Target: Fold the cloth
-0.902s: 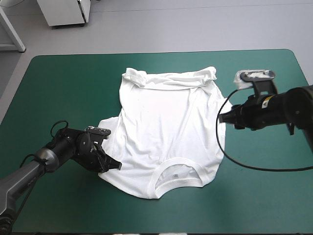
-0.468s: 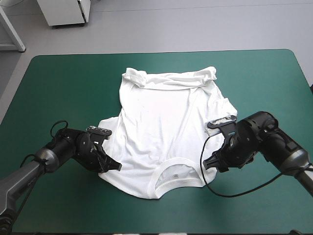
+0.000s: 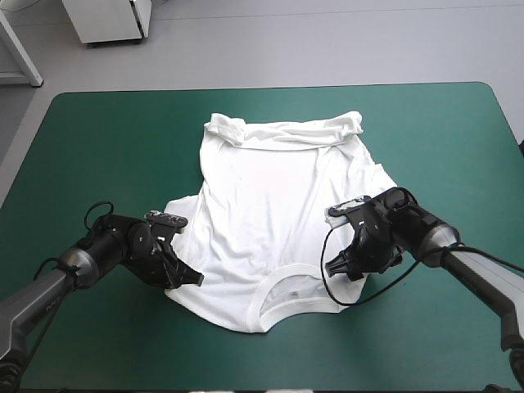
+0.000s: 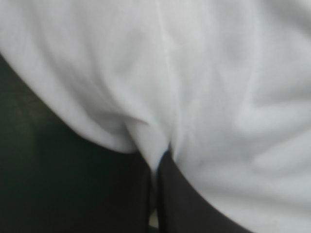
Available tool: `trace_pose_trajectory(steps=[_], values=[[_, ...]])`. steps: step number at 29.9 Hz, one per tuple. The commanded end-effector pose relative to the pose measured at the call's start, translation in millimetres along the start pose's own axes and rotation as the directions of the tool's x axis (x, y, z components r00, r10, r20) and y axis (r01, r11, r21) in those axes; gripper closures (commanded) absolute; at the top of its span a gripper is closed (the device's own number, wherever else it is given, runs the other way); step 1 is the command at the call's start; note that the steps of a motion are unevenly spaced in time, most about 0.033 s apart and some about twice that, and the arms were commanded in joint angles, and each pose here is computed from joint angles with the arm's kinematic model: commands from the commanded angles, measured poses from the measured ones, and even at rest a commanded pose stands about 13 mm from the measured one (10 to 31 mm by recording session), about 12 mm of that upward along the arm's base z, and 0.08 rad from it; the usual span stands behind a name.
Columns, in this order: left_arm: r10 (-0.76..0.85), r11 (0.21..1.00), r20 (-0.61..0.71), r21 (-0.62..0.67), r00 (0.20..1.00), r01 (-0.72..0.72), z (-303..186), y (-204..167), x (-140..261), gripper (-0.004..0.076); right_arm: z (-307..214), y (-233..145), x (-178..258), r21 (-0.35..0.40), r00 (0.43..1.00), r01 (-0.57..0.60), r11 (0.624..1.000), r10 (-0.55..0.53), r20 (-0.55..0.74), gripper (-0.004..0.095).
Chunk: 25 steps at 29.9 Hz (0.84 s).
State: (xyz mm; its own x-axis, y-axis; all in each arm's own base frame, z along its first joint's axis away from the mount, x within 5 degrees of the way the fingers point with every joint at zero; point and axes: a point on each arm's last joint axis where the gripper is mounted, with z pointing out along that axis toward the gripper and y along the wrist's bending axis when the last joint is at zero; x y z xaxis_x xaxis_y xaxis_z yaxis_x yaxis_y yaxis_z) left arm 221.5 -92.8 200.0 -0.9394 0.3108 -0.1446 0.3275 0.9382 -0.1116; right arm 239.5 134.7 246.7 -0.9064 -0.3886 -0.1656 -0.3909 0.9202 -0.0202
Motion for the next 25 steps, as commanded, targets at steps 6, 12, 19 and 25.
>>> trace_pose_trajectory(steps=[6,12,19,25], values=[[-0.085,0.99,-0.051,0.105,0.995,0.09,14,-14,6,0.0733,24,-1,-13,0.034,1.0,0.002,0.999,-0.001,-0.031,0.038],[-0.084,0.99,-0.049,0.111,0.995,0.089,13,-14,5,0.0733,48,1,-4,0.026,0.996,-0.057,0.998,0.058,-0.071,0.0585],[-0.086,0.989,-0.04,0.118,0.996,0.09,10,-15,2,0.0733,53,2,3,0.012,0.993,-0.074,0.997,0.074,-0.096,0.0927],[-0.018,0.991,0.047,0.13,0.999,0.012,-28,-21,-25,0.0733,21,-1,0,0.014,0.996,-0.089,0.996,0.089,-0.01,0.0927]])
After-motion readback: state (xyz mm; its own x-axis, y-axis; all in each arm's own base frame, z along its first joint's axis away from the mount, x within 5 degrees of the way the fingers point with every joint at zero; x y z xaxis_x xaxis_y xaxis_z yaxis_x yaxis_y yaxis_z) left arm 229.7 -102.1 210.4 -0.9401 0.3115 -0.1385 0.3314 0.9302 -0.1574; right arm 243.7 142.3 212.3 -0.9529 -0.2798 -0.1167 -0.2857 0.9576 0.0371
